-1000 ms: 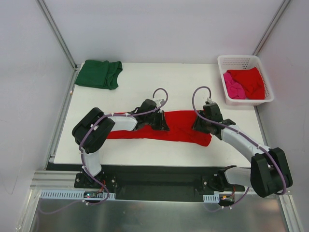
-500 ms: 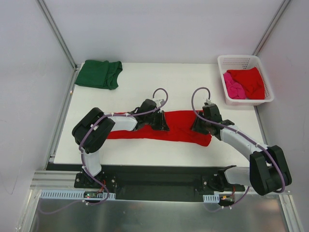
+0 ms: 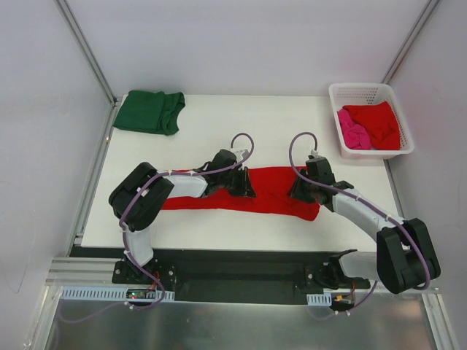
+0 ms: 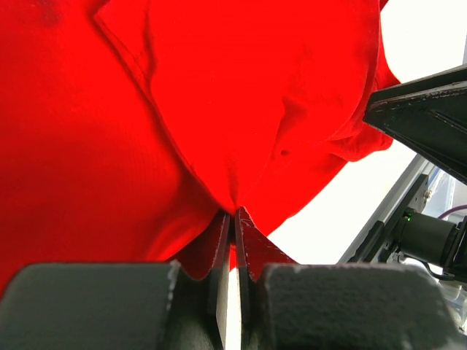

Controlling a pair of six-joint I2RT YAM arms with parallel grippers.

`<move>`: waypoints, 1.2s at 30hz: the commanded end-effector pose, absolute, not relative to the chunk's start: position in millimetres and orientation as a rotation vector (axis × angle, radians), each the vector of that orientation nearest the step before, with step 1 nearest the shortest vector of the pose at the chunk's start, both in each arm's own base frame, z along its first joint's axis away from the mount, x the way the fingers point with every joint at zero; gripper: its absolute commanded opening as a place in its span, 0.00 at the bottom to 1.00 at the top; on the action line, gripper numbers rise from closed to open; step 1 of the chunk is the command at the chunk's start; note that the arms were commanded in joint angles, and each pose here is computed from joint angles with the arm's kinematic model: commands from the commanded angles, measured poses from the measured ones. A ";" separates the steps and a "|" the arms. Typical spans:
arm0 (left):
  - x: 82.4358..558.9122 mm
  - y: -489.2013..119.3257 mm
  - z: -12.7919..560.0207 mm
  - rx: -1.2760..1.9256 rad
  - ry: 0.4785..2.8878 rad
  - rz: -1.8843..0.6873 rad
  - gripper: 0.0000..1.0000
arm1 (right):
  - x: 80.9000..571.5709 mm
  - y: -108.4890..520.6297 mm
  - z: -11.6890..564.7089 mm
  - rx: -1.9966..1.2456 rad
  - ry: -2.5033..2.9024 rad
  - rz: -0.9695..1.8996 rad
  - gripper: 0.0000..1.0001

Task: Fold and stack the t-shirts
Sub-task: Fold the tshirt

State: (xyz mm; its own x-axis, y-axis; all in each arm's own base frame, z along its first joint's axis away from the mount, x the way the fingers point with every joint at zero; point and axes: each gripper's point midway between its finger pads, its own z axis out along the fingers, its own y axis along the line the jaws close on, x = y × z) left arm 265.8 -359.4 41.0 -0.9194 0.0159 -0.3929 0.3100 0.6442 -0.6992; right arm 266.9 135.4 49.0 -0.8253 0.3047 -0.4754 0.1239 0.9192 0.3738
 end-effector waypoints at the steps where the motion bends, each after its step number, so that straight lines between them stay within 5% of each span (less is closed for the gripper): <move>1: 272.6 -358.4 48.0 0.270 2.471 -1.157 0.02 | 269.4 131.9 55.0 0.318 2.508 0.435 0.34; 36: 272.8 -353.9 42.8 0.249 2.478 -1.156 0.01 | 268.1 145.0 44.9 0.320 2.534 0.518 0.26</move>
